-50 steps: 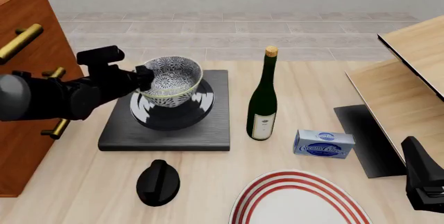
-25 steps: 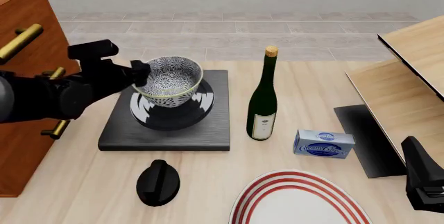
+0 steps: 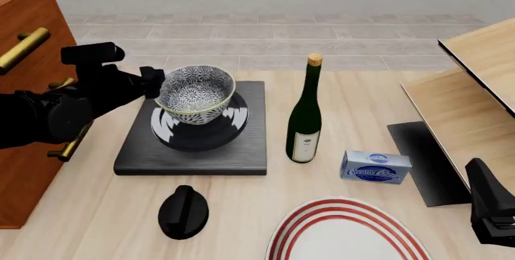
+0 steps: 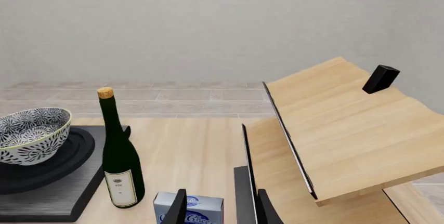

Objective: Put the bowl on the stove.

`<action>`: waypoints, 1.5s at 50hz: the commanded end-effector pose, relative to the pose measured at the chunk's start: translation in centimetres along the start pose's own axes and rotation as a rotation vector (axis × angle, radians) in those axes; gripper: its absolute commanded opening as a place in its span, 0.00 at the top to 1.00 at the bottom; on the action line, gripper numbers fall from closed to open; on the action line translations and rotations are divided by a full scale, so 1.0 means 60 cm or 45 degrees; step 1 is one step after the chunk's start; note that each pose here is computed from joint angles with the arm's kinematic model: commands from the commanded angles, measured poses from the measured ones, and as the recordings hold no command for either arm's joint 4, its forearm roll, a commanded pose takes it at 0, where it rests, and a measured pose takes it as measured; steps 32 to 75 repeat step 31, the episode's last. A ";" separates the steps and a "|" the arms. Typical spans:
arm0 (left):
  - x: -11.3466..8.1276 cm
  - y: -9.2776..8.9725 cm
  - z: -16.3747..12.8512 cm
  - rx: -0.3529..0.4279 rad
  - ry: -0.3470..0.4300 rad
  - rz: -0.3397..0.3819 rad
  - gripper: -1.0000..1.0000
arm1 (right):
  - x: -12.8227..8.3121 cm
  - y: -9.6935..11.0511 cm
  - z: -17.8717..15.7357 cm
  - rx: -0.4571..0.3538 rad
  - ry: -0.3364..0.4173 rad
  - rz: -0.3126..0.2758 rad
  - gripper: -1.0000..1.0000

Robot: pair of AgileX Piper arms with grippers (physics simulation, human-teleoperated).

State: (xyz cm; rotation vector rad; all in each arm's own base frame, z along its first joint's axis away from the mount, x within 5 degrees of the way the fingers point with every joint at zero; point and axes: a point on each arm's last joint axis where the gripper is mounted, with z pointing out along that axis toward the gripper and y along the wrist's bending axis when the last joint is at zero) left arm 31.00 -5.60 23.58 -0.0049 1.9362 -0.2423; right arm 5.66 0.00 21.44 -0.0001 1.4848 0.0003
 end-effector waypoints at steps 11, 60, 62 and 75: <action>0.030 0.005 -0.084 0.018 -0.141 0.167 0.00 | 0.000 0.000 0.000 0.000 0.000 0.000 0.00; 0.056 -0.004 -0.163 0.073 -0.238 0.224 0.00 | 0.000 0.000 0.000 0.000 0.000 0.000 0.00; 0.056 -0.004 -0.163 0.073 -0.238 0.224 0.00 | 0.000 0.000 0.000 0.000 0.000 0.000 0.00; 0.056 -0.004 -0.163 0.073 -0.238 0.224 0.00 | 0.000 0.000 0.000 0.000 0.000 0.000 0.00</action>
